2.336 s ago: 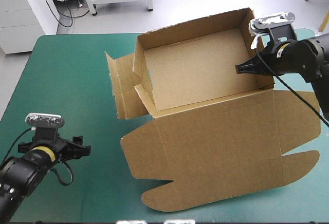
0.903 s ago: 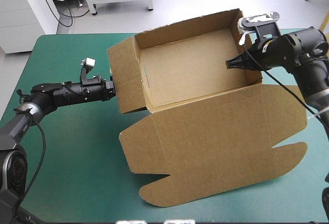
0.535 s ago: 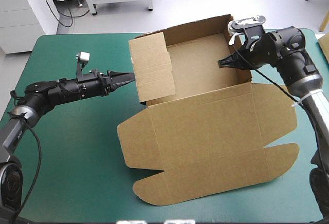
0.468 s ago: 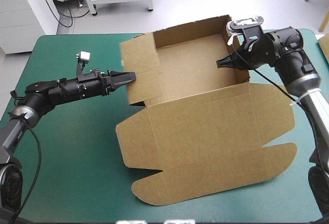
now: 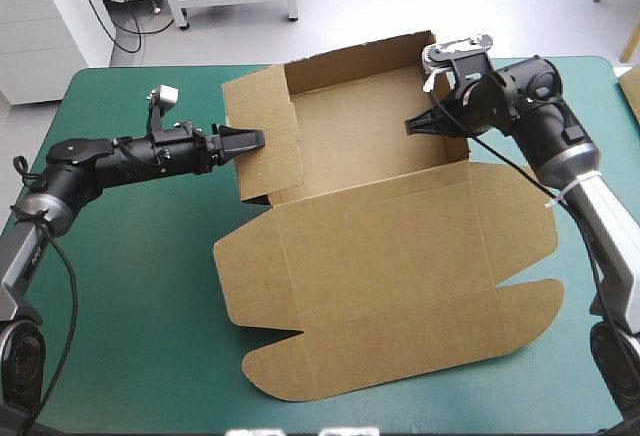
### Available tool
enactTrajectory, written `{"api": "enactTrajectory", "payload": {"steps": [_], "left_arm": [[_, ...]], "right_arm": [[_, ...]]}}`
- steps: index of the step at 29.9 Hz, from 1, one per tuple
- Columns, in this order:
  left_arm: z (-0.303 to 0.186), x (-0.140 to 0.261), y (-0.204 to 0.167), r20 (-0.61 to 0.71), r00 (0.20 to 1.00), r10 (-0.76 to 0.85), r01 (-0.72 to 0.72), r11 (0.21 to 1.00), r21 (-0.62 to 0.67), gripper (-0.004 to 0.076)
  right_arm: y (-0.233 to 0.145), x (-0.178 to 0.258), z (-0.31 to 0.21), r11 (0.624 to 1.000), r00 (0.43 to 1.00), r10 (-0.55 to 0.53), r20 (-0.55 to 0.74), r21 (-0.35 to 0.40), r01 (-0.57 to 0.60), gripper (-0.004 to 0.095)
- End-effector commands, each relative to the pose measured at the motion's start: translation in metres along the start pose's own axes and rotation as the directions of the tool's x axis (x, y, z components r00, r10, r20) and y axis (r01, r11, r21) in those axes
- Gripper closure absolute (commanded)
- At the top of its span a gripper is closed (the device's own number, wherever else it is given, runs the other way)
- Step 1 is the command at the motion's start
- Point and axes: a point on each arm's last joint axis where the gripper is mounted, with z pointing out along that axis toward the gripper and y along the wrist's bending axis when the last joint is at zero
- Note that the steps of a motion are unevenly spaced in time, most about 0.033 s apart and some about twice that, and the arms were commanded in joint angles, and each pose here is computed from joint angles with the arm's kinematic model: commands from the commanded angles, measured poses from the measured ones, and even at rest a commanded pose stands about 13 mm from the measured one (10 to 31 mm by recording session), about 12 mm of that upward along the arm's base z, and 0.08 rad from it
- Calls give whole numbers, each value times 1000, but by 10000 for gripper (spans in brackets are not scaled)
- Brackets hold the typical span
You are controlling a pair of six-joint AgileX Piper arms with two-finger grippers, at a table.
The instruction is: Fold the box
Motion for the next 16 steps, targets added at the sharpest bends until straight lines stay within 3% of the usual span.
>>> {"api": "enactTrajectory", "payload": {"steps": [1,9,16], "left_arm": [[-5,-23,-35,-21,998,62,-64,993,-103,195],[1,-33,-52,-102,995,6,-49,901,-430,209],[17,-29,-69,-129,990,54,-112,860,-497,339]], "right_arm": [[11,-13,-28,999,990,-10,144,37,5,925],[25,-14,-29,999,987,34,160,-18,-31,925],[32,-13,-26,993,987,83,140,-92,-70,925]]}}
